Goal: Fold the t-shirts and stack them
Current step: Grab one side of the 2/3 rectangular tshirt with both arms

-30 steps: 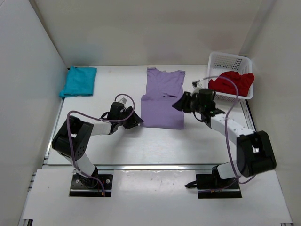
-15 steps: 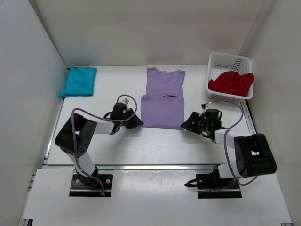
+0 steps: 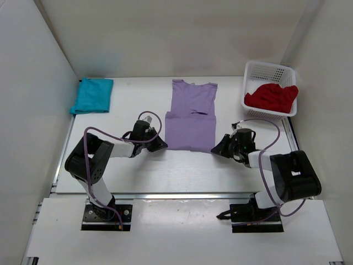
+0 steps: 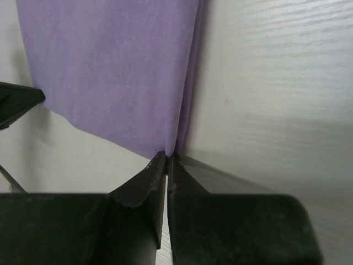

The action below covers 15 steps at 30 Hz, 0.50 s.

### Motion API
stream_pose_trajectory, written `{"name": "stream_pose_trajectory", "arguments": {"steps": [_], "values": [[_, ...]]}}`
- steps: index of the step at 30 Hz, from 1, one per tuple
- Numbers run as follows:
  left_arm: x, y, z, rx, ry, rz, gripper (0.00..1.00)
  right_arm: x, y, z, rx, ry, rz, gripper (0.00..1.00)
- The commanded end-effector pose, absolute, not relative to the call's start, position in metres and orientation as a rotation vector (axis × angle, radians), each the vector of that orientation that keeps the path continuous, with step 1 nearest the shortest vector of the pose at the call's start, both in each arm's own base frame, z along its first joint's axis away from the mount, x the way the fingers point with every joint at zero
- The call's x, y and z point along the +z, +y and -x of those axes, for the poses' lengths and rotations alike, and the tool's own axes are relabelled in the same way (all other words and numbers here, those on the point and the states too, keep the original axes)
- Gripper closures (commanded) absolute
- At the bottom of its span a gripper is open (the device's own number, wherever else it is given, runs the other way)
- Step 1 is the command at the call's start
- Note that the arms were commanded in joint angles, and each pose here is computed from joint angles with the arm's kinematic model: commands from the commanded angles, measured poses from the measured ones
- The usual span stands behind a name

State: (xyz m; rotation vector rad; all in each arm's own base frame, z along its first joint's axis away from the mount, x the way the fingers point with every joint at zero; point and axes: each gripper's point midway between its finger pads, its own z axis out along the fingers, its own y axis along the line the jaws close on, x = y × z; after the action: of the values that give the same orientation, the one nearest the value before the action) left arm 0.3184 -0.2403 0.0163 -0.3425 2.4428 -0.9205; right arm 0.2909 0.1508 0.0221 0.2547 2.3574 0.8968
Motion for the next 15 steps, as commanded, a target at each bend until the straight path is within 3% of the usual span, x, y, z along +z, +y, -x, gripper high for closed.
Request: {"name": "stream_pose_trajectory", "arguments": {"steps": [1, 5, 9, 15], "values": [[0.007, -0.227, -0.297, -0.841, 2.517, 0.294, 1.00, 0.029, 0.155, -0.281, 0.877, 2.329, -0.201, 1.00], [0.008, -0.212, -0.267, -0.828, 2.560, 0.255, 1.00, 0.012, 0.160, -0.232, 0.822, 2.415, -0.161, 1.00], [-0.001, -0.187, -0.203, -0.776, 2.682, 0.157, 1.00, 0.000, 0.165, -0.172, 0.812, 2.505, -0.137, 1.00], [0.033, -0.167, -0.137, -0.815, 2.712, 0.072, 1.00, 0.028, 0.186, -0.114, 0.942, 2.502, -0.106, 1.00]]}}
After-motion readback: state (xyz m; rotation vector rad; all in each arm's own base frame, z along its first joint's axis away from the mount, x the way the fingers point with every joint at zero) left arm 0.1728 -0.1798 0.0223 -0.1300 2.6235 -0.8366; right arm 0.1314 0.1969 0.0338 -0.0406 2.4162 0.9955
